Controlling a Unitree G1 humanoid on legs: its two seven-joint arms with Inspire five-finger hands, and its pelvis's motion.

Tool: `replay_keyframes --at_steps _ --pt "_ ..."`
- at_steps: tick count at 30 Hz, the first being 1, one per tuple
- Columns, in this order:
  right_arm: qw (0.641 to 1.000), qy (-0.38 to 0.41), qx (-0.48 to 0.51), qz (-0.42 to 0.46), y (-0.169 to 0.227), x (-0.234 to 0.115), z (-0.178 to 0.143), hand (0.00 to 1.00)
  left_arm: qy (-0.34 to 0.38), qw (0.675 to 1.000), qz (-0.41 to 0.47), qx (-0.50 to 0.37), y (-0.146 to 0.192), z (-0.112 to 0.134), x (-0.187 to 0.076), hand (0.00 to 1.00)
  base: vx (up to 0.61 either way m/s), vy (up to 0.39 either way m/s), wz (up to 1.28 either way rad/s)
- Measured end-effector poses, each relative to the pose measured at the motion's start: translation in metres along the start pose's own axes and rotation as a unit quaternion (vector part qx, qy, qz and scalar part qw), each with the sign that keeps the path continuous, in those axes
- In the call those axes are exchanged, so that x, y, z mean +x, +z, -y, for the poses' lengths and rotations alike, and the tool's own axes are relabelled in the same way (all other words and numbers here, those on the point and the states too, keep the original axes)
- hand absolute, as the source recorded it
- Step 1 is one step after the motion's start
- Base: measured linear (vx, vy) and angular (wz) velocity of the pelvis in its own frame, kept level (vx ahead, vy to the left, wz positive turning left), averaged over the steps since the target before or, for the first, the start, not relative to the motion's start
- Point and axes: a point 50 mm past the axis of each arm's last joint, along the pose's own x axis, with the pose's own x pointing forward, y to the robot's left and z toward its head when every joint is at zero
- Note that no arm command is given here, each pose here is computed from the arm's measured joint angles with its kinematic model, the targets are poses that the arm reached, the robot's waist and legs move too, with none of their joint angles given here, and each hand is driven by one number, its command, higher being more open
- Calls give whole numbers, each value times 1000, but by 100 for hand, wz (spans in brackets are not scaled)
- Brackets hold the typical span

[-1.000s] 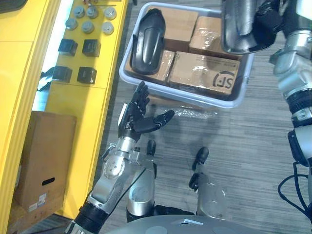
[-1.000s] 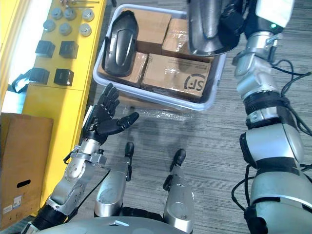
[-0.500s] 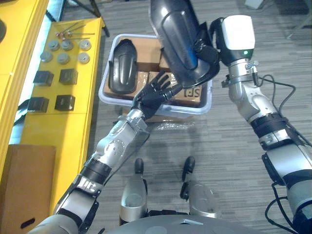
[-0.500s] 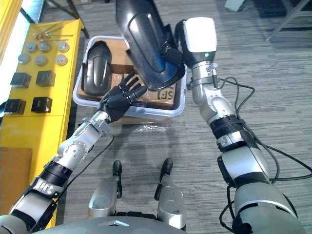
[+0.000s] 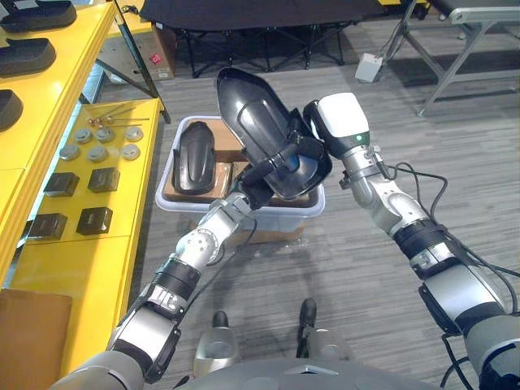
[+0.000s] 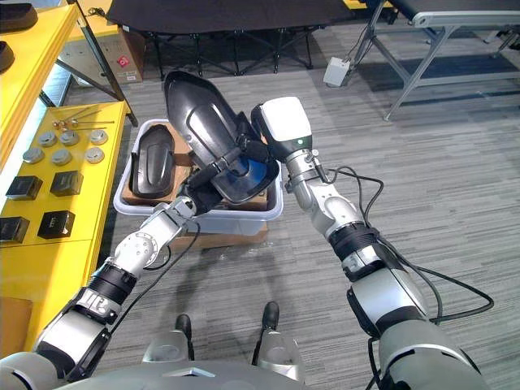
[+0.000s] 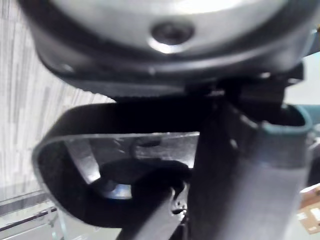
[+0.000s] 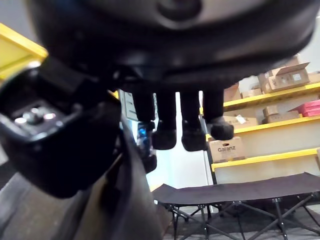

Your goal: Walk over and take three plastic housings, then place them on the shelf

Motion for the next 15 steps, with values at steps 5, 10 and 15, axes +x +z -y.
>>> replay_keyframes --at_steps 5,10,15 --pt "1000 16 16 -9 4 -10 -13 0 43 999 16 -1 1 -4 0 0 0 0 0" --pt "999 23 24 -16 6 -14 -19 0 70 997 11 -10 -5 -8 1 0 0 0 0" --pt "998 21 51 -19 14 -20 -25 0 106 994 15 1 -12 -15 3 0 2 1 -1"
